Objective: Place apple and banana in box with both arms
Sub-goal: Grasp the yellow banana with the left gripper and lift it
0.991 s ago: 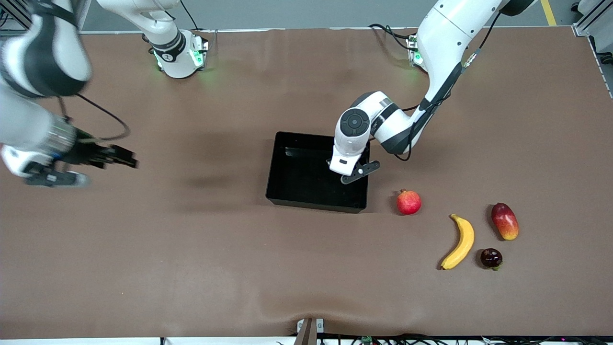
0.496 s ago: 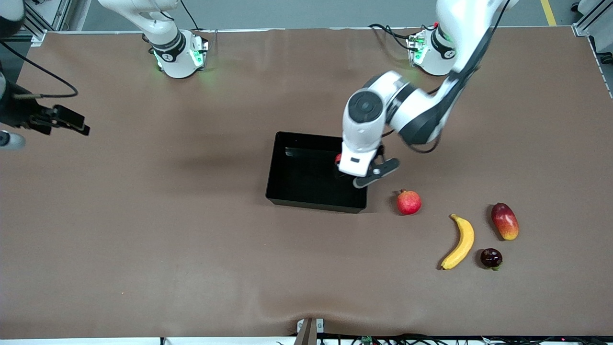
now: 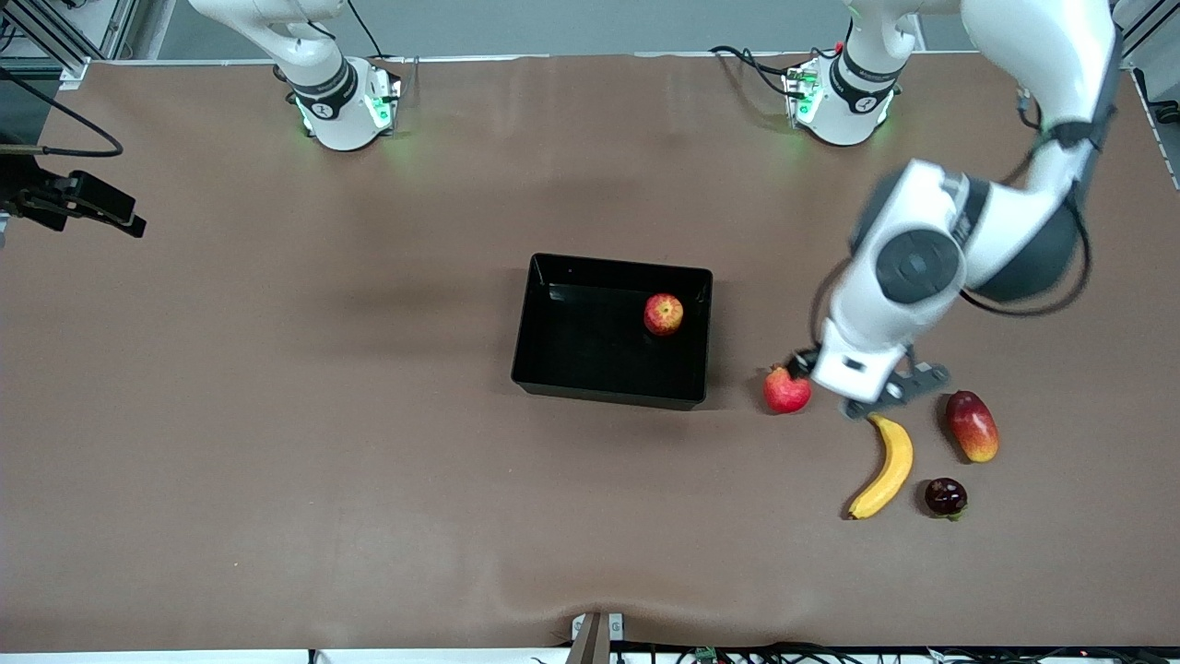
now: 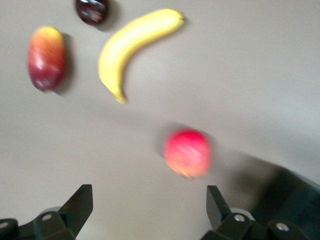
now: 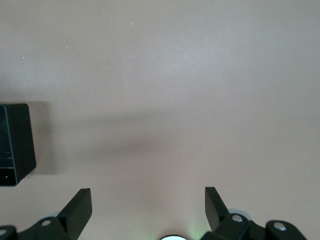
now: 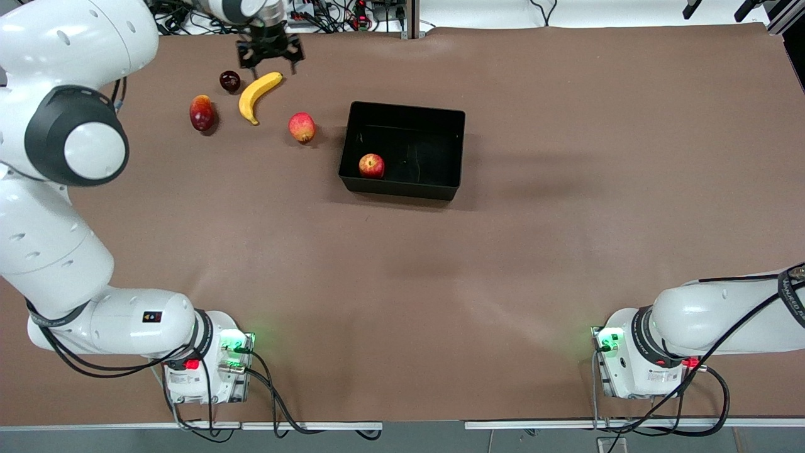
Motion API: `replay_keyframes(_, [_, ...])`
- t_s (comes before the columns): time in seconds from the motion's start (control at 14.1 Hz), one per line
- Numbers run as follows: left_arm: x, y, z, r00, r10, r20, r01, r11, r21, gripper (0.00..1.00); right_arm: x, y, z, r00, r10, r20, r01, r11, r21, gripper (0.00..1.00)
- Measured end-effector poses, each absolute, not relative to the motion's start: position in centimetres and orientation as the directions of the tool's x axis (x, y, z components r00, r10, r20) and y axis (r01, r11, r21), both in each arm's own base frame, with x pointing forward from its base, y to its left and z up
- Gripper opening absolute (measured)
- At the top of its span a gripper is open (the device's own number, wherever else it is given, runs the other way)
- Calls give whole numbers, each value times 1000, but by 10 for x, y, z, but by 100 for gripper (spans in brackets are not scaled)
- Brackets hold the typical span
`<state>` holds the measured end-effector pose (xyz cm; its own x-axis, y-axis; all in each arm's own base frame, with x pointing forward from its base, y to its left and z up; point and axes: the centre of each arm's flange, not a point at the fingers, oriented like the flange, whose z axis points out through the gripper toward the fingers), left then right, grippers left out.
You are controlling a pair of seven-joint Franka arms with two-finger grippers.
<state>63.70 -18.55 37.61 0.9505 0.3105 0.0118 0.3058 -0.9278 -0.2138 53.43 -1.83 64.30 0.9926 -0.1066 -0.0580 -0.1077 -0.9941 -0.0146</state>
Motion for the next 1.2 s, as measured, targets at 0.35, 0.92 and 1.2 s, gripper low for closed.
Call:
replay_keyframes(0.35, [678, -113, 281, 984, 180, 11, 179, -967, -181, 100, 534, -20, 648, 993, -109, -46, -109, -994, 2, 100])
replay_keyframes(0.92, [696, -32, 203, 998, 53, 23, 54, -996, -74, 100, 536, -19, 644, 993, -105, -58, -104, -995, 7, 100])
replay_keyframes(1.2, [698, -35, 180, 999, 32, 44, 33, -999, -41, 72, 542, -1, 634, 995, -70, -74, -70, -998, 8, 100])
